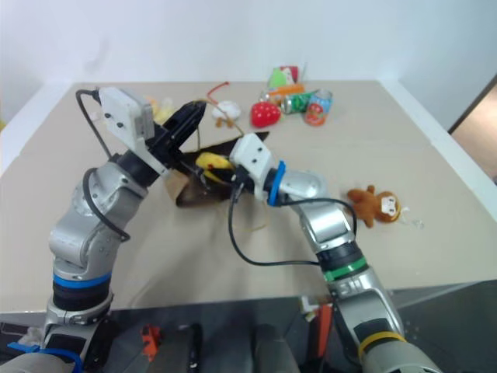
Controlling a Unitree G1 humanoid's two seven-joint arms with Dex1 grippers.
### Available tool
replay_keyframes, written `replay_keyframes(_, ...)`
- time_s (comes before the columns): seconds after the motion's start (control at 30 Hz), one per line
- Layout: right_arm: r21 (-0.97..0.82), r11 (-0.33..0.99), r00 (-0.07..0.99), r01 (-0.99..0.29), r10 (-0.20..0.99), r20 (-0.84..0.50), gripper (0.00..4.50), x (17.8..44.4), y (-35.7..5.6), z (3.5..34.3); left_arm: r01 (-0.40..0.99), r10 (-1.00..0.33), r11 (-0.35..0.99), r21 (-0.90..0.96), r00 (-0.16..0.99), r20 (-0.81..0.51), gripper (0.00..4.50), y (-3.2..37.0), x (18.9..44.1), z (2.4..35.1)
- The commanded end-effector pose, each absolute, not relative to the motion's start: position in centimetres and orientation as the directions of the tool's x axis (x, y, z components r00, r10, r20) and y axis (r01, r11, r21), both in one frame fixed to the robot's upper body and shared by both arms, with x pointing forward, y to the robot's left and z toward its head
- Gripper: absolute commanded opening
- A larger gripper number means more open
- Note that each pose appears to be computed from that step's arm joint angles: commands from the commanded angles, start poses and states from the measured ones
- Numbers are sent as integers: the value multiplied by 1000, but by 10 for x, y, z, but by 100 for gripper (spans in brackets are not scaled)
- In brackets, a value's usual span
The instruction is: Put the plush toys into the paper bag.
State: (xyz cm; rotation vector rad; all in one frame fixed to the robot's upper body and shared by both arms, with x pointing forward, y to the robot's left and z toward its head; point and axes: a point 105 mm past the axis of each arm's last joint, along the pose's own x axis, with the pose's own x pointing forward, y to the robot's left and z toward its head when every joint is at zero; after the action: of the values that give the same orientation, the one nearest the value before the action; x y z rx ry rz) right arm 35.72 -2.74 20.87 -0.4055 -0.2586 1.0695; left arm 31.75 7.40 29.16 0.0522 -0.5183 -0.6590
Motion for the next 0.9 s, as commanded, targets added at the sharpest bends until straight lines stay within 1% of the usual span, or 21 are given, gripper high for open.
replay_keyframes(0.03, -456, 426, 434, -781, 896, 94, 192, 350, -30, 236, 564, -598, 792, 233, 641, 481, 0, 73, 308, 302)
replay_keyframes(0.07, -445, 412, 419, -795, 904, 88, 237, 346, -32, 237, 563, -597, 793, 233, 643, 479, 0, 73, 309, 302)
replay_keyframes(0.1, -439, 403, 409, -803, 908, 86, 298, 343, -34, 238, 562, -597, 793, 234, 644, 478, 0, 73, 309, 301)
replay_keyframes(0.13, -434, 406, 411, -804, 908, 87, 331, 342, -38, 240, 562, -598, 793, 235, 645, 477, 0, 73, 309, 300)
replay_keyframes(0.2, -419, 409, 411, -811, 907, 89, 427, 339, -45, 245, 566, -604, 789, 241, 641, 473, 0, 72, 309, 299)
replay_keyframes(0.23, -412, 407, 409, -815, 908, 88, 445, 336, -50, 249, 571, -616, 781, 253, 635, 467, 0, 70, 308, 298)
replay_keyframes(0.27, -409, 404, 405, -818, 910, 88, 445, 334, -54, 252, 575, -626, 774, 266, 629, 460, 0, 69, 307, 296)
replay_keyframes(0.33, -340, 414, 394, -845, 910, 129, 445, 327, -64, 265, 584, -640, 763, 275, 624, 448, 0, 66, 306, 293)
replay_keyframes(0.43, -298, 455, 426, -839, 891, 160, 445, 325, -88, 282, 592, -650, 755, 282, 622, 436, 0, 66, 306, 290)
replay_keyframes(0.47, -302, 473, 449, -828, 881, 149, 445, 326, -97, 284, 593, -651, 754, 282, 622, 435, 0, 66, 306, 290)
replay_keyframes(0.53, -340, 551, 547, -762, 829, 116, 445, 336, -122, 284, 596, -660, 748, 293, 616, 431, 0, 65, 305, 290)
replay_keyframes(0.57, -359, 601, 612, -714, 785, 98, 445, 345, -139, 282, 597, -664, 744, 299, 613, 429, 0, 64, 305, 290)
replay_keyframes(0.6, -394, 667, 702, -633, 709, 72, 445, 356, -160, 278, 597, -665, 743, 302, 612, 428, 0, 65, 305, 290)
replay_keyframes(0.63, -435, 722, 790, -538, 611, 38, 445, 368, -183, 272, 596, -665, 744, 303, 612, 428, 0, 65, 305, 290)
replay_keyframes(0.67, -471, 771, 877, -429, 481, -11, 445, 377, -212, 261, 595, -663, 745, 302, 614, 428, 0, 66, 306, 290)
replay_keyframes(0.7, -507, 787, 922, -352, 384, -45, 445, 381, -233, 252, 594, -662, 746, 302, 615, 428, 0, 66, 306, 290)
replay_keyframes(0.77, -542, 791, 954, -285, 287, -85, 445, 382, -253, 239, 593, -662, 746, 302, 615, 428, 0, 67, 306, 290)
replay_keyframes(0.83, -528, 815, 971, -238, 198, -132, 445, 378, -268, 221, 593, -662, 746, 302, 616, 427, 0, 66, 306, 289)
replay_keyframes(0.9, -514, 830, 973, -216, 141, -180, 445, 374, -278, 207, 594, -663, 746, 302, 616, 426, 0, 66, 306, 289)
